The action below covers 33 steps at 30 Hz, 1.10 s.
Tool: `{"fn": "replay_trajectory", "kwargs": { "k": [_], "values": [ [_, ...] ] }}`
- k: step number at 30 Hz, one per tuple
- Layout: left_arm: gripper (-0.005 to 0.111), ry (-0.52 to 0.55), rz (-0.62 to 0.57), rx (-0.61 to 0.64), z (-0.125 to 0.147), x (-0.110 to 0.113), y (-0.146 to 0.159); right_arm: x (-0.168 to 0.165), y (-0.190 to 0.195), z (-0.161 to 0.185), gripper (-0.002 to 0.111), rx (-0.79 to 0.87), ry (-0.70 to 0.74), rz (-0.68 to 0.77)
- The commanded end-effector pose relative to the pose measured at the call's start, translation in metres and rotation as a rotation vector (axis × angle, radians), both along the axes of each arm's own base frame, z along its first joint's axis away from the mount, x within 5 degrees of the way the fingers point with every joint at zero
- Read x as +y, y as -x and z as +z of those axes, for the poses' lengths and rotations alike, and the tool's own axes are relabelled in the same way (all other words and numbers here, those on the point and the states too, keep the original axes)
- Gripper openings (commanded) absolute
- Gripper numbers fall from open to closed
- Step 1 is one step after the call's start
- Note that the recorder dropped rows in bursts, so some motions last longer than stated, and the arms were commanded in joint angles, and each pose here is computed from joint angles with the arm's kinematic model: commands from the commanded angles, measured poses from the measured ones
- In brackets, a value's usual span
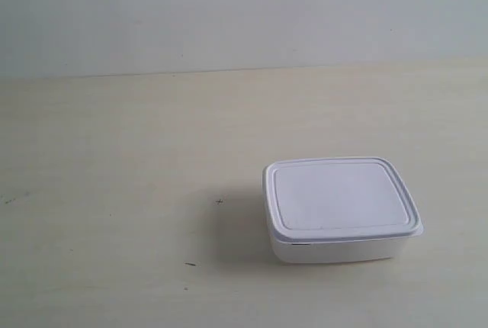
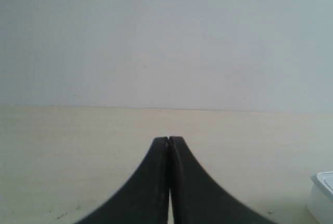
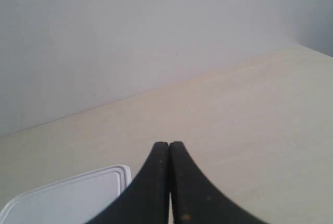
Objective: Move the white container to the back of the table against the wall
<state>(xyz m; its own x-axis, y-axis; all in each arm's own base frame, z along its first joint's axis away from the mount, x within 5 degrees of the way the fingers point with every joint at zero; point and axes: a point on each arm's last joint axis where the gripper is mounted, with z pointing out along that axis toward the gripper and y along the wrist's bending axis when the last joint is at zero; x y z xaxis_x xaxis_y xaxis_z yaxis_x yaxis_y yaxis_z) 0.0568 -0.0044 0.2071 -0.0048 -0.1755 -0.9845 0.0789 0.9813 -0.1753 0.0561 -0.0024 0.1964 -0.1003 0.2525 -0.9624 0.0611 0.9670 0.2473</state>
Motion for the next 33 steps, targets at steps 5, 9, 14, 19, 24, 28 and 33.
{"fn": "replay_trajectory", "kwargs": {
  "k": [5,9,14,19,24,28,33],
  "values": [
    [0.000,-0.031,0.001,-0.038,0.002,0.000,0.001,0.000,0.000,0.000,0.000,-0.015,0.013,-0.002],
    [0.000,-0.029,0.001,-0.061,0.004,0.000,0.001,0.000,0.000,0.005,0.000,-0.068,0.014,0.001],
    [0.000,-0.023,0.001,-0.060,0.004,0.000,0.001,0.000,0.000,0.009,0.000,-0.109,0.010,0.004],
    [0.000,0.068,-0.003,-0.052,0.004,0.000,0.001,0.001,0.000,0.011,0.000,-0.130,0.011,0.006],
    [0.000,0.201,-0.010,-0.055,0.005,0.000,0.001,0.001,0.000,0.012,0.000,-0.148,-0.009,0.006],
    [0.000,0.232,-0.025,-0.139,0.013,0.000,0.002,0.001,0.000,0.017,0.000,-0.203,-0.098,0.009],
    [0.000,0.240,-0.024,-0.056,0.018,-0.002,-0.008,0.001,-0.002,0.028,0.000,-0.200,-0.114,0.009]
  ]
}}
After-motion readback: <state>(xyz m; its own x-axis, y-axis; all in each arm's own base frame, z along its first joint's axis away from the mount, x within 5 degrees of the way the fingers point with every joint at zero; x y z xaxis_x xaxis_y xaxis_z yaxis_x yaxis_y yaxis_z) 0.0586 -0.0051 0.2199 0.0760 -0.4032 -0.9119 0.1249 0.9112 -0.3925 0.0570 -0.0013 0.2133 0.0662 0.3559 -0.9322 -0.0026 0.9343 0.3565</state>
